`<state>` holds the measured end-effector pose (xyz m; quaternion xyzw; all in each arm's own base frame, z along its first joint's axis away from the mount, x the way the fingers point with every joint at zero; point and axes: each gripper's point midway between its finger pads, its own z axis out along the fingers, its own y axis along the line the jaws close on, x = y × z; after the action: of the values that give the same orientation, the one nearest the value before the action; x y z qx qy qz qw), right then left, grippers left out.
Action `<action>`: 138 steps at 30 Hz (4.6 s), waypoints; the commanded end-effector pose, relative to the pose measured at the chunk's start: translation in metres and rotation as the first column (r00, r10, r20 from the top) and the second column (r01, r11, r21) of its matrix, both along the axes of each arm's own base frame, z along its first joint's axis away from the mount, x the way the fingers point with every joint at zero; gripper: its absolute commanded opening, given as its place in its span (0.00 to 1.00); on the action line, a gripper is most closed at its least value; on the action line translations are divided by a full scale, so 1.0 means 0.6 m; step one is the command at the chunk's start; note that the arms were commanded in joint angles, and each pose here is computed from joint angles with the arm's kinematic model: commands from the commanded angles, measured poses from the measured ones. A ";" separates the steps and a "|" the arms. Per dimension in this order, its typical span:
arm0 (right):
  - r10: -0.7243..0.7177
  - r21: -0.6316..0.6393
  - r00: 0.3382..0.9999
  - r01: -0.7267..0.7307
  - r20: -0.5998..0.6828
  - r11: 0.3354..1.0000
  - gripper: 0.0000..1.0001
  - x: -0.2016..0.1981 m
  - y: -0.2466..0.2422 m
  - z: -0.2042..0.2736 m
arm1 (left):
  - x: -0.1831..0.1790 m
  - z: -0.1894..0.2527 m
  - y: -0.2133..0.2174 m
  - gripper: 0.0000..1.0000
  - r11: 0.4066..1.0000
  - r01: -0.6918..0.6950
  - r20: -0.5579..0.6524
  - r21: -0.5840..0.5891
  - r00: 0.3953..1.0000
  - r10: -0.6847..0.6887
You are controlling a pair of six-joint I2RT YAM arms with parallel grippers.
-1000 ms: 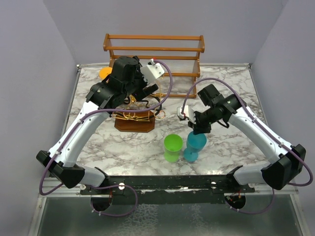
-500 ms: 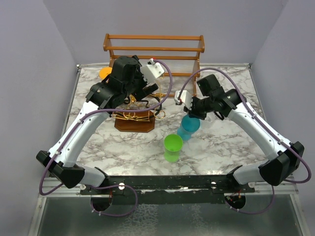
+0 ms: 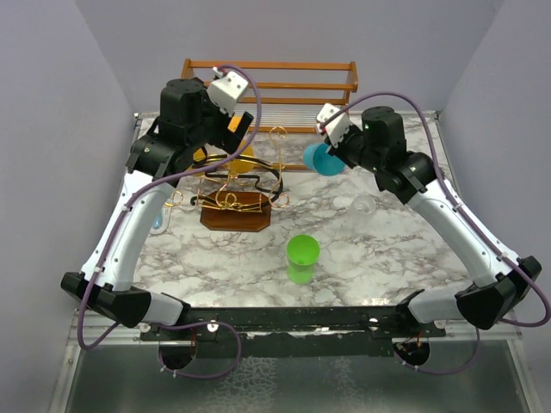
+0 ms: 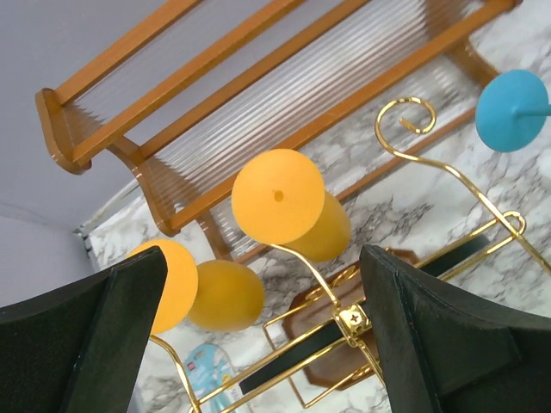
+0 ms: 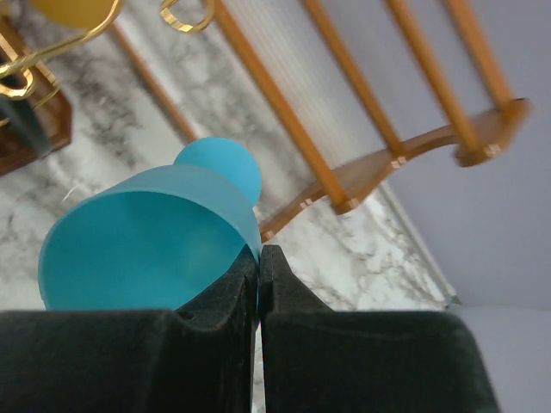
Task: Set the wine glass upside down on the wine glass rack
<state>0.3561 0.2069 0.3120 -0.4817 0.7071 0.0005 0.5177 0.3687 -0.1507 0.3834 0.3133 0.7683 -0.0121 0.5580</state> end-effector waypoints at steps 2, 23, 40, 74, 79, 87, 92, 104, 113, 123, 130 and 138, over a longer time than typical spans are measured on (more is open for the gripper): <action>-0.163 0.249 0.941 0.089 0.297 0.964 0.01 0.014 -0.025 0.196 | -0.028 0.077 -0.036 0.95 0.944 0.113 0.019 -0.310 0.993 -0.113; 0.158 0.474 0.958 -0.257 0.240 0.842 0.01 -0.088 0.067 0.317 | -0.039 0.083 -0.149 0.57 0.694 0.266 -0.030 -0.669 0.923 -0.383; 0.219 0.507 0.954 -0.295 0.205 0.810 0.01 -0.117 0.074 0.304 | -0.055 0.063 -0.151 0.30 0.595 0.273 -0.074 -0.756 0.867 -0.492; -0.042 0.343 0.956 -0.064 0.291 0.937 0.86 -0.069 -0.032 0.222 | 0.027 0.119 0.013 0.00 0.835 0.074 0.097 -0.545 0.995 -0.025; -0.158 0.332 0.940 0.052 0.301 0.942 0.94 -0.053 -0.083 0.211 | 0.043 0.133 0.019 0.00 0.907 0.030 0.167 -0.420 0.985 0.044; -0.372 0.336 0.909 0.296 0.189 0.894 0.96 0.012 -0.139 0.135 | 0.050 0.137 -0.025 0.00 0.982 0.000 0.273 -0.187 0.961 0.051; -0.385 0.381 0.920 0.333 0.070 0.863 0.97 0.050 -0.178 0.091 | 0.049 0.123 -0.083 0.00 0.995 0.057 0.294 -0.079 0.955 -0.031; -0.453 0.397 0.891 0.429 -0.035 0.812 0.97 0.073 -0.252 0.001 | 0.048 0.011 -0.226 0.00 0.943 0.102 0.292 0.315 0.936 -0.198; -0.453 0.406 0.891 0.423 -0.024 0.810 0.97 0.064 -0.263 0.004 | 0.056 -0.053 -0.241 0.00 0.894 0.059 0.255 0.445 0.948 -0.190; -0.416 0.408 0.909 0.393 -0.035 0.824 0.97 0.059 -0.252 0.000 | 0.059 -0.086 -0.218 0.00 0.851 0.014 0.235 0.525 0.959 -0.161; -0.395 0.408 0.918 0.376 -0.040 0.832 0.97 0.057 -0.247 -0.002 | 0.064 -0.098 -0.202 0.00 0.829 -0.031 0.228 0.559 0.967 -0.118; -0.382 0.405 0.923 0.366 -0.044 0.838 0.96 0.055 -0.244 -0.005 | 0.076 -0.121 -0.193 0.00 0.796 -0.077 0.209 0.600 0.976 -0.062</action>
<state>0.3917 0.0584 0.3026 -0.2081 0.7728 0.0302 0.5988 0.4075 -0.2714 0.3161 0.4853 0.6586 0.2391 0.5231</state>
